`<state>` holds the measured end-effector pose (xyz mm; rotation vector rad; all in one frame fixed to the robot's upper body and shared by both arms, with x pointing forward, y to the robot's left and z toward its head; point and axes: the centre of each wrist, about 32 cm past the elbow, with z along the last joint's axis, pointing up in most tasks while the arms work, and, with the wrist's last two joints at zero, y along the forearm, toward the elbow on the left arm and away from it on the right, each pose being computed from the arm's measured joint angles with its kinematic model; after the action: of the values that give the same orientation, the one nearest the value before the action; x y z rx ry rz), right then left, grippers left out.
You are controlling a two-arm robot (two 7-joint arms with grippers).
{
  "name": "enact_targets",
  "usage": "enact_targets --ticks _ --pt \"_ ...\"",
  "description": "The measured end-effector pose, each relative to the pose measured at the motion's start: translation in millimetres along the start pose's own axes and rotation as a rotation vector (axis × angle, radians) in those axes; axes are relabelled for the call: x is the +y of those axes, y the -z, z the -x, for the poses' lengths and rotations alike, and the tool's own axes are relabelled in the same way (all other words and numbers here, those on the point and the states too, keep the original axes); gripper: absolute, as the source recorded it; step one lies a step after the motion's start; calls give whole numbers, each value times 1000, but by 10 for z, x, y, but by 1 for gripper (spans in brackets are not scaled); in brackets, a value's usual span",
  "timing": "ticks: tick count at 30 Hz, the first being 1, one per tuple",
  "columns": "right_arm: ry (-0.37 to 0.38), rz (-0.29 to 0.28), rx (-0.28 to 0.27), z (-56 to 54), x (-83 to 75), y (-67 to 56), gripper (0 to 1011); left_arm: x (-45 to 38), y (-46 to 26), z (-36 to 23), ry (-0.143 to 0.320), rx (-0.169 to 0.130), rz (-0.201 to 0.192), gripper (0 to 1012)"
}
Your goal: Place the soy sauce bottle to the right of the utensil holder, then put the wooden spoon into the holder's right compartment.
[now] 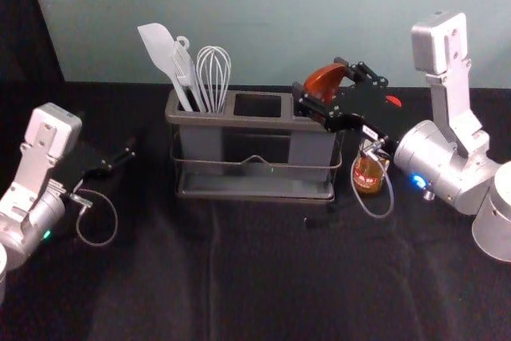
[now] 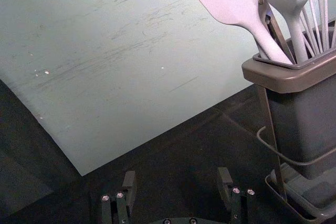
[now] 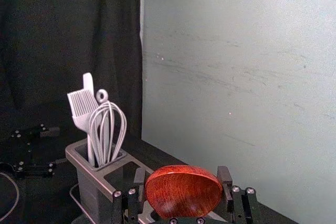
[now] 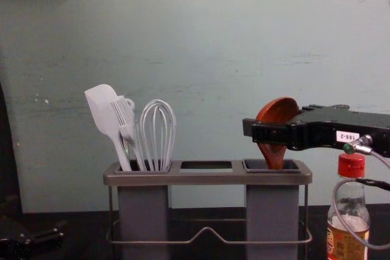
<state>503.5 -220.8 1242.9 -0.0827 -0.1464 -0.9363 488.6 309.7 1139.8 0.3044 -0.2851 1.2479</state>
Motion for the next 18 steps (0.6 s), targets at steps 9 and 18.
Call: enact_targets --ticks 9,18 --pt "4 13 9 0 12 14 837 0 0 0 0 0 0 1005" --pt "4 12 7 2 11 12 898 0 0 0 0 0 0 1005"
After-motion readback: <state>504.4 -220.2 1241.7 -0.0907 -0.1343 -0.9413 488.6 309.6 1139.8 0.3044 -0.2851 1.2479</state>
